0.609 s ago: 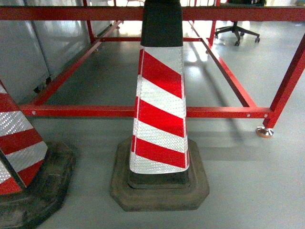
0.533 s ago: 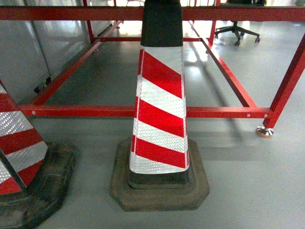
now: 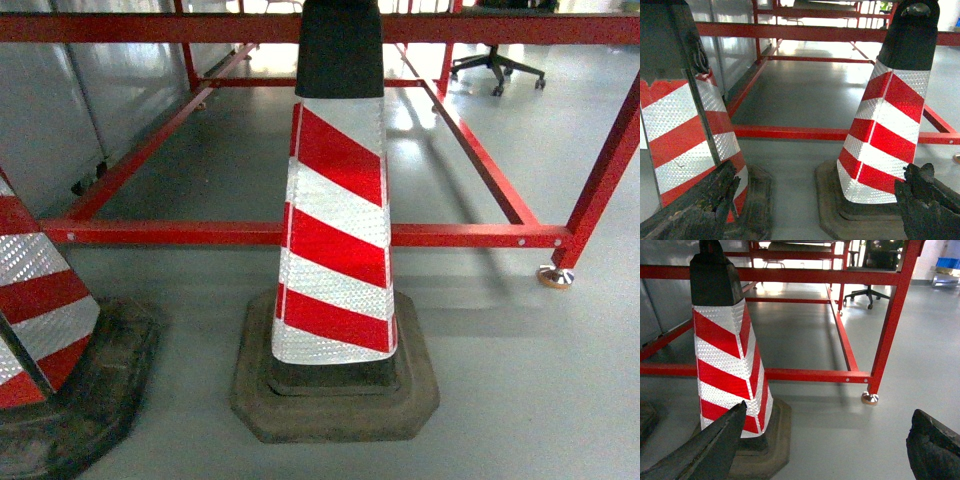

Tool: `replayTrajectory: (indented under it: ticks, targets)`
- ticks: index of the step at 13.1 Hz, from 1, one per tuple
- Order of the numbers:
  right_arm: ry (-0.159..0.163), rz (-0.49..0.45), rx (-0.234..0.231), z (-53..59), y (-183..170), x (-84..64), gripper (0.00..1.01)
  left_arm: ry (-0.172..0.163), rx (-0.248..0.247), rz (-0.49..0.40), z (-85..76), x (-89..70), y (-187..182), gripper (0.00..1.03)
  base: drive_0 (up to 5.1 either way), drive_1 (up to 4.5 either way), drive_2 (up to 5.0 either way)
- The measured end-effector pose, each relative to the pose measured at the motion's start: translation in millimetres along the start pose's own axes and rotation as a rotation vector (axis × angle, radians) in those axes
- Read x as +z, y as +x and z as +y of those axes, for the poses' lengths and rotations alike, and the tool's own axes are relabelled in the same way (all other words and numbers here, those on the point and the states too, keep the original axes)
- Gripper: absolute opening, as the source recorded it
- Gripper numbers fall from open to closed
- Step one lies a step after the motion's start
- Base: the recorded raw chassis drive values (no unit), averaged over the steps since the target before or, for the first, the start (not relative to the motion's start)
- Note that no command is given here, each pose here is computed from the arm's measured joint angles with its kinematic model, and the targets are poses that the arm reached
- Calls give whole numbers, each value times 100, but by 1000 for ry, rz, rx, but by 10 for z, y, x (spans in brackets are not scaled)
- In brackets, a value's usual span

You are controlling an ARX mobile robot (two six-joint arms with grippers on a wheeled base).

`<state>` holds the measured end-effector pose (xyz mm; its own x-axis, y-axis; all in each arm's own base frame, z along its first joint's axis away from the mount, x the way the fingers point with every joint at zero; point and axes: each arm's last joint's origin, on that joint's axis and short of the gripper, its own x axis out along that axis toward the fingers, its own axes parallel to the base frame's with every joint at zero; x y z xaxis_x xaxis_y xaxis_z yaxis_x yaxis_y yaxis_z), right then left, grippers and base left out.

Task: Sort blue parts and orange caps into right shelf containers

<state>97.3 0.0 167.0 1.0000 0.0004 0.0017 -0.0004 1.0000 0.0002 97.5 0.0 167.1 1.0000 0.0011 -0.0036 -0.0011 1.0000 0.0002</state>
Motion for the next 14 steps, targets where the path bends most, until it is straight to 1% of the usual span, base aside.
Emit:
replayTrajectory:
  ticks: [14]
  targets:
    - [0,1,0,0,0,-1,98,0,2,-1,1,1,0,98,0,0,0]
